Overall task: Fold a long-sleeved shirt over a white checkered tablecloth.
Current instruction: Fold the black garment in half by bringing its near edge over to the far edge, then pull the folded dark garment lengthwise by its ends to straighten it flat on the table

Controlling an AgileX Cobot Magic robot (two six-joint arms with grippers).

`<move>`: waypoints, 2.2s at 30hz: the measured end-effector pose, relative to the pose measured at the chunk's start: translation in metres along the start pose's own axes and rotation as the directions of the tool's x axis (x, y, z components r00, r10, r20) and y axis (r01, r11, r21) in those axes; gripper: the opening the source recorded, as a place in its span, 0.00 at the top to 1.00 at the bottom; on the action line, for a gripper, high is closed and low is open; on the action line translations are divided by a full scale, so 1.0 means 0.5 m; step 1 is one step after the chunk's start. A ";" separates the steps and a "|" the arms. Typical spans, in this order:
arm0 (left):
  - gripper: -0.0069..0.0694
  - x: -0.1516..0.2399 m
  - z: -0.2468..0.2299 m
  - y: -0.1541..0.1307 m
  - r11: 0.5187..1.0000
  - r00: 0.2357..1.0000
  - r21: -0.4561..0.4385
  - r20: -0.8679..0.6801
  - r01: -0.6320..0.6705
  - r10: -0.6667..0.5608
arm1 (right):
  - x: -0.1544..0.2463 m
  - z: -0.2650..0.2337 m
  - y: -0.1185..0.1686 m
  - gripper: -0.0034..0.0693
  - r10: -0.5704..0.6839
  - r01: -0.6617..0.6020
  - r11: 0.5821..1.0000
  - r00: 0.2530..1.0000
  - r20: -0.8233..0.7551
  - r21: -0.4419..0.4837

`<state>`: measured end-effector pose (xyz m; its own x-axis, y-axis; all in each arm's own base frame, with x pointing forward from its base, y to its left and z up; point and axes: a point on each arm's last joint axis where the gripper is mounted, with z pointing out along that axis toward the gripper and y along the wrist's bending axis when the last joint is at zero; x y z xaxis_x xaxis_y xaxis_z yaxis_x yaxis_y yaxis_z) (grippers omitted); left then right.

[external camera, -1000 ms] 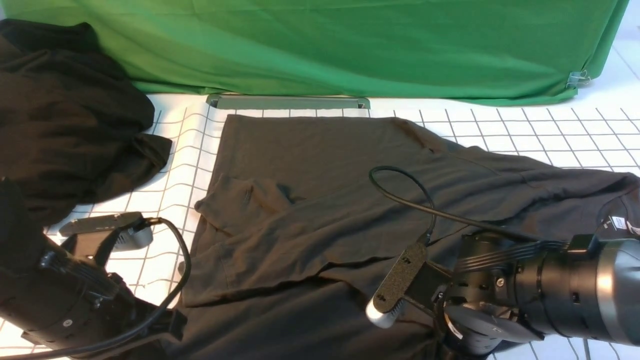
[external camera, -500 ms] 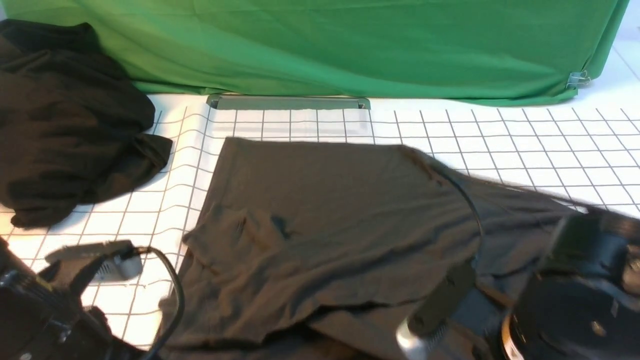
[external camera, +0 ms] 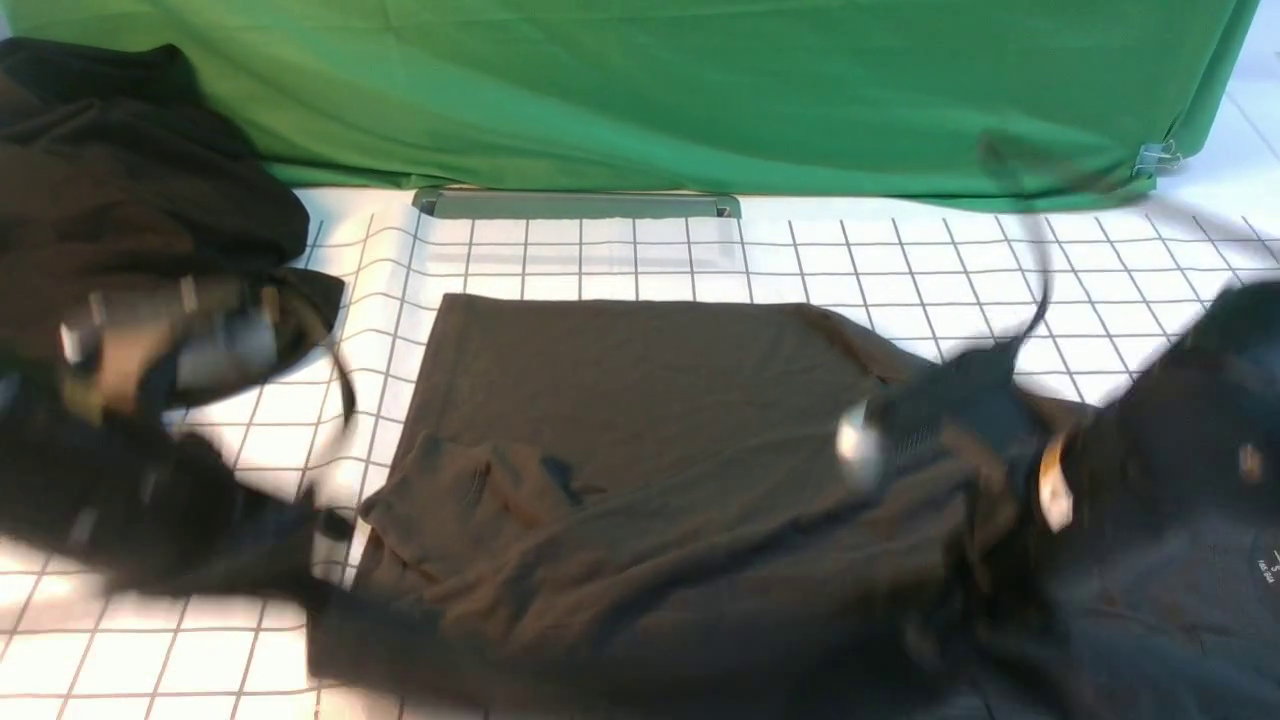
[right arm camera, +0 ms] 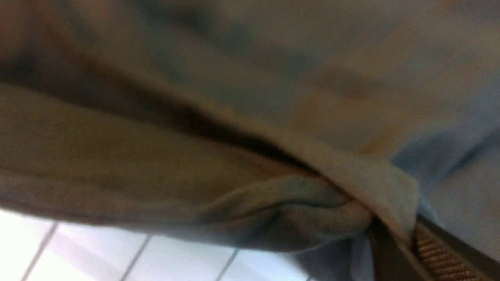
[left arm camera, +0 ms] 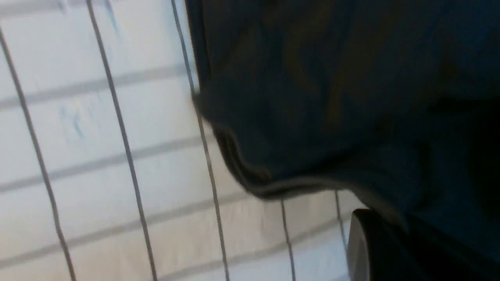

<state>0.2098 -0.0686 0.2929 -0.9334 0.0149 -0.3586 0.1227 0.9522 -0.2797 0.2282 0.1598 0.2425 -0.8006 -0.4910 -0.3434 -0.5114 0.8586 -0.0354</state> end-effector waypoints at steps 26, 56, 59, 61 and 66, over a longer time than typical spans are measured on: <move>0.88 -0.445 0.260 0.149 0.970 0.963 0.045 0.111 0.241 -0.244 | -0.307 0.173 -0.215 0.92 0.164 -0.188 0.979 0.958 0.234 0.081; 0.40 -0.533 0.293 0.169 0.968 0.897 0.069 0.365 0.240 -0.249 | -0.375 0.264 -0.309 0.41 0.332 -0.385 0.921 0.854 0.401 0.057; 0.37 -0.539 0.268 0.160 0.971 0.899 0.077 0.367 0.227 -0.239 | -0.379 0.240 -0.332 0.43 0.340 -0.396 0.915 0.862 0.375 0.081; 0.37 -0.540 0.253 0.152 0.973 0.908 0.082 0.349 0.217 -0.232 | -0.380 0.214 -0.350 0.51 0.301 -0.357 0.926 0.894 0.332 0.121; 0.55 -0.524 0.237 0.138 0.980 0.957 0.082 0.217 0.181 -0.195 | -0.356 0.116 -0.380 0.90 0.199 -0.219 0.956 0.973 0.116 0.198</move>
<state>0.5026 -0.0431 0.2623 -0.8438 -0.2370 -0.4815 -0.0206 0.9109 -0.4121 0.4860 0.0927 0.2560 -0.8447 -0.2898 -0.4500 -0.2516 0.9570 -0.1441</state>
